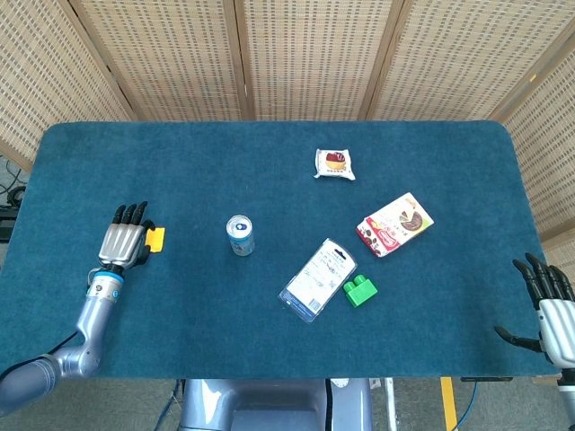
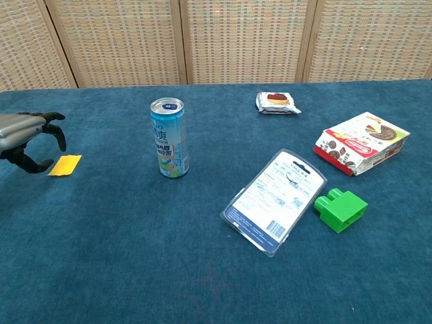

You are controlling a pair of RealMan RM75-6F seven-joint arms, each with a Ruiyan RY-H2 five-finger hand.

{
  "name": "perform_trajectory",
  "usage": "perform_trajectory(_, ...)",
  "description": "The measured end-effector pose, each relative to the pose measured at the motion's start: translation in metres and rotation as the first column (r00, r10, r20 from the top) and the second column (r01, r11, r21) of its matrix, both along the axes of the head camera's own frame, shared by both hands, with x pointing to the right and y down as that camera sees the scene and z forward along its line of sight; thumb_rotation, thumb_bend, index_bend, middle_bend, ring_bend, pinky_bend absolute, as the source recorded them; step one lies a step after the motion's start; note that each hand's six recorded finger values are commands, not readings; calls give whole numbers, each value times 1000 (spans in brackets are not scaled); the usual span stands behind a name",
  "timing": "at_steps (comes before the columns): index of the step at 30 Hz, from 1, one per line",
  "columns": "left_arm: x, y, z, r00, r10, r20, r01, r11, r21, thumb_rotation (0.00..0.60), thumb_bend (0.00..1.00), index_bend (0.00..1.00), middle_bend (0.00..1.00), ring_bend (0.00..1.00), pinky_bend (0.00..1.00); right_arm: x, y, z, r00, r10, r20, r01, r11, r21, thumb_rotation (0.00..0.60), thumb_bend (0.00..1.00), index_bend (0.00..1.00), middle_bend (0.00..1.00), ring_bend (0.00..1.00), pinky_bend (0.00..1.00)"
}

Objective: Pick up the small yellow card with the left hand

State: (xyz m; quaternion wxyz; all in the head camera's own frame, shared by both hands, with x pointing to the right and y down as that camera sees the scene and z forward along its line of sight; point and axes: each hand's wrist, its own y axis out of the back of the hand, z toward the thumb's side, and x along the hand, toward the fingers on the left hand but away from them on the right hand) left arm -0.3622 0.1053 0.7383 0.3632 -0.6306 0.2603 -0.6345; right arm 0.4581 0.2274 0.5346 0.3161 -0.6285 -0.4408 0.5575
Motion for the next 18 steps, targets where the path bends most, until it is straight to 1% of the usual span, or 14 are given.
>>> perform_trajectory(9, -5, 6, 1, 1000, 24, 19, -23, 1000, -3, 600, 421, 424, 0, 0, 0, 0, 0, 0, 1000, 1, 0, -1, 1000, 1, 600, 103, 0, 0, 0, 0)
perform_trajectory(18, -2, 7, 4, 998, 45, 33, -46, 999, 16, 600, 337, 424, 0, 0, 0, 0, 0, 0, 1000, 2, 0, -2, 1000, 4, 600, 104, 0, 0, 0, 0)
